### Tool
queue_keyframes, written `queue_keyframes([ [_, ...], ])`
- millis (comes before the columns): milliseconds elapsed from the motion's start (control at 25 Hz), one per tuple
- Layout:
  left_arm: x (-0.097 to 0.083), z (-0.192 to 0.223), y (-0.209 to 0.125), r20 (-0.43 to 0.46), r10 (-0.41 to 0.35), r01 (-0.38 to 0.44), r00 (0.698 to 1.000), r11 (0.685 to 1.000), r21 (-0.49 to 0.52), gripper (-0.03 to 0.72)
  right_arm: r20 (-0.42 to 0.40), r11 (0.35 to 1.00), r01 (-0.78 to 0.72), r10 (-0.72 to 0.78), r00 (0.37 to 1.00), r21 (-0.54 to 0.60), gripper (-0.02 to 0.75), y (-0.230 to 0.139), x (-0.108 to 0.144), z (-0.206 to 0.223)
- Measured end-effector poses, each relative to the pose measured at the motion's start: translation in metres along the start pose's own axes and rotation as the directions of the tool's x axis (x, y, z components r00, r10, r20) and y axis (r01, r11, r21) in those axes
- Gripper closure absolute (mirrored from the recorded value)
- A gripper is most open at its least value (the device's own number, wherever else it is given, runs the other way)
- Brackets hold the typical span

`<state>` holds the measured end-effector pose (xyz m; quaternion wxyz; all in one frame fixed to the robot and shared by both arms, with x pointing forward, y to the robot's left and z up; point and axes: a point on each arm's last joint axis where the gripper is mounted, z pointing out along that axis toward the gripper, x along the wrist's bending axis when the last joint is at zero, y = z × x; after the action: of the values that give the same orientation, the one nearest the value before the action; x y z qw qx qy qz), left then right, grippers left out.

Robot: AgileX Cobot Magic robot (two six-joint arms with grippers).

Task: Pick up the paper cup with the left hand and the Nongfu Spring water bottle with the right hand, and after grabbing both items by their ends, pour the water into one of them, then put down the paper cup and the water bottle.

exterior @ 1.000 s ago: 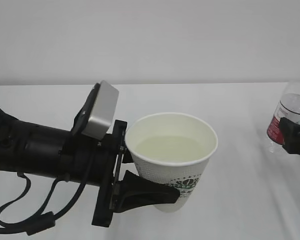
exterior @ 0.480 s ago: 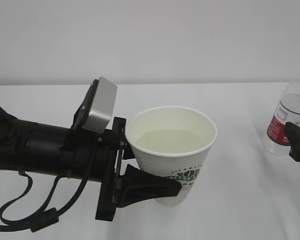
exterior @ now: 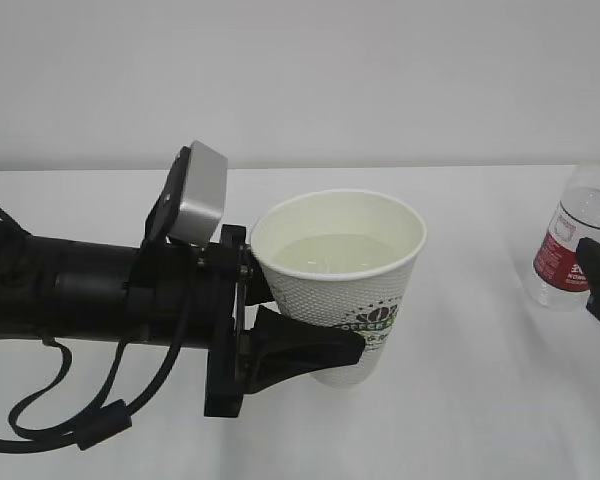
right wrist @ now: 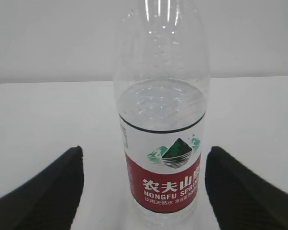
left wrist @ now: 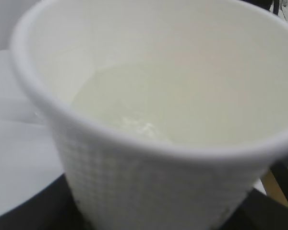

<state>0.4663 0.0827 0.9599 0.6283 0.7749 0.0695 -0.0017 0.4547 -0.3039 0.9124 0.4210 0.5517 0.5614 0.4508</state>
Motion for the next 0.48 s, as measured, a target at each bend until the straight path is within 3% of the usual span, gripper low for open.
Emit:
queue_keyframes([
  [480,0.0084,-0.0005,0.0004,-0.091,-0.047,0.046,0.995,0.999,-0.01,0.232,0.0,1.0,-0.002,0.002,1.0,0.0,0.147,0.0,0.0,0.0],
])
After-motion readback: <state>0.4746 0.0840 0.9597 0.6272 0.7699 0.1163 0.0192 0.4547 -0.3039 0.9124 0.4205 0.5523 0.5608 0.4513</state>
